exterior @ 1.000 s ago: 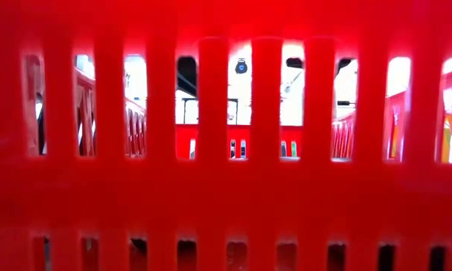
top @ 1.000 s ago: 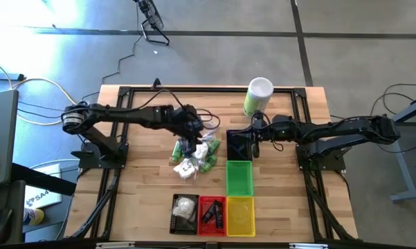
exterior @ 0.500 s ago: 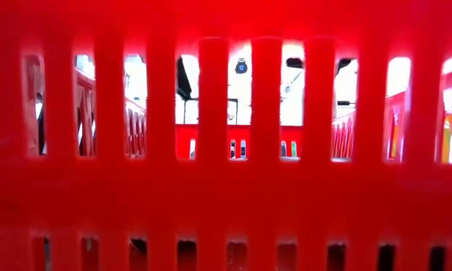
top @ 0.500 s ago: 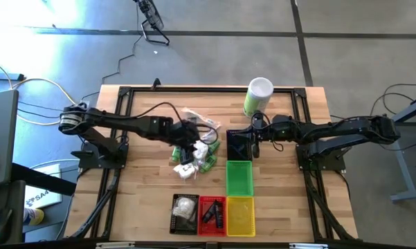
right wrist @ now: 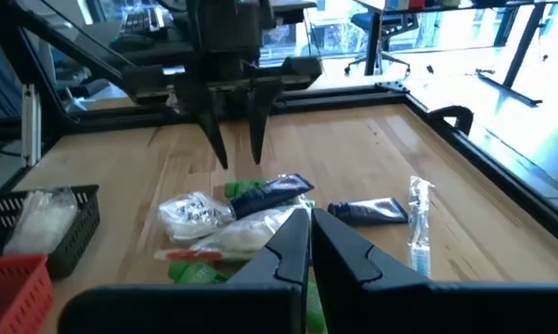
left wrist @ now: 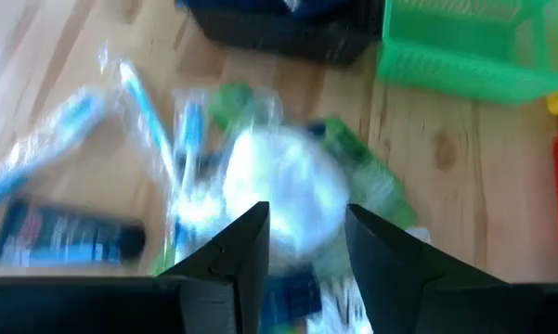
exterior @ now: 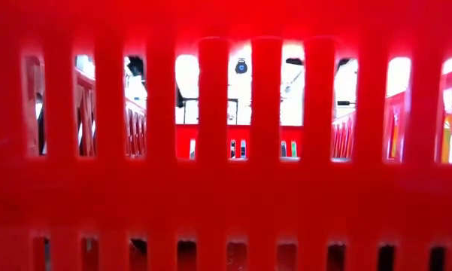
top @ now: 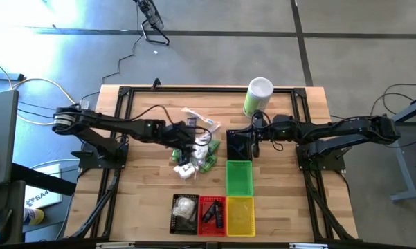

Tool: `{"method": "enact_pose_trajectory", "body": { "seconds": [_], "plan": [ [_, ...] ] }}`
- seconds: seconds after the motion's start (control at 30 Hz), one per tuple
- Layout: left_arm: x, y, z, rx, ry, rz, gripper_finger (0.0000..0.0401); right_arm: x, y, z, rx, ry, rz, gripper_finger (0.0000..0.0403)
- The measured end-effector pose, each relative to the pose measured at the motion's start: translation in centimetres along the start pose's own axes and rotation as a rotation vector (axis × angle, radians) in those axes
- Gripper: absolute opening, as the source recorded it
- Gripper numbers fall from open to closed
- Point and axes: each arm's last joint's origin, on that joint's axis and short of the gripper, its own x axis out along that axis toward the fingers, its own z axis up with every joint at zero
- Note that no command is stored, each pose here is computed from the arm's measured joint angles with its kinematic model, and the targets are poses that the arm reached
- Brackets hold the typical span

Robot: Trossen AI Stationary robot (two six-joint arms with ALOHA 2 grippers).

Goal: Pick & Place Travel size toiletries
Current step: Put the white cotton pack into the bottom black bin

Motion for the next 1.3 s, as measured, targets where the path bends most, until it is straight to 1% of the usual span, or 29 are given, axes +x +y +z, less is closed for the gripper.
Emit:
{"method": "enact_pose_trajectory", "body": {
  "seconds": [0.2,0.27,0.33,0.37,0.47,0.53,0.6,0.67,0.8,0.87,1.07,1.3],
  "plan": [
    [-2.4,0.6,-1.8,-0.045,-0.058,0.026,0.0138,0.0,-0.1,0.2,0.001,-0.024,-0.036,0.0008],
    [-2.9,0.8,-2.6,-0.033,-0.062,0.034,0.0138,0.0,-0.1,0.2,0.001,-0.028,-0.051,0.0008],
    [-3.3,0.9,-2.7,-0.012,-0.121,0.026,0.0138,0.0,-0.1,0.2,0.005,-0.026,-0.052,0.0008],
    [-3.5,0.9,-2.9,0.000,-0.130,0.026,0.0138,0.0,-0.1,0.2,0.005,-0.027,-0.052,0.0008],
    [-3.3,0.9,-2.8,0.035,-0.163,0.018,0.0138,0.0,-0.1,0.2,0.005,-0.026,-0.052,0.0008],
    [-3.1,0.9,-3.2,0.061,-0.133,0.021,0.0138,0.0,-0.1,0.2,0.005,-0.026,-0.052,0.0008],
    [-2.8,0.9,-3.0,0.070,-0.143,0.020,0.0138,0.0,-0.1,0.2,0.005,-0.019,-0.050,0.0008],
    [-2.5,0.9,-3.2,0.088,-0.121,0.024,0.0138,0.0,-0.1,0.2,0.005,-0.019,-0.049,0.0008],
    [-2.1,0.8,-3.0,0.115,-0.138,0.024,0.0138,0.0,-0.1,0.1,0.004,-0.018,-0.049,0.0008],
    [-1.7,0.7,-2.7,0.114,-0.164,0.022,0.0138,0.0,-0.1,0.1,0.004,-0.010,-0.049,0.0008],
    [-1.3,0.8,-3.0,0.113,-0.134,0.025,0.0138,0.0,-0.2,-0.1,0.003,0.007,-0.050,0.0008],
    [-1.3,0.7,-2.7,0.111,-0.155,0.022,0.0138,0.0,-0.2,-0.1,0.000,0.007,-0.050,0.0008]
  ]
}}
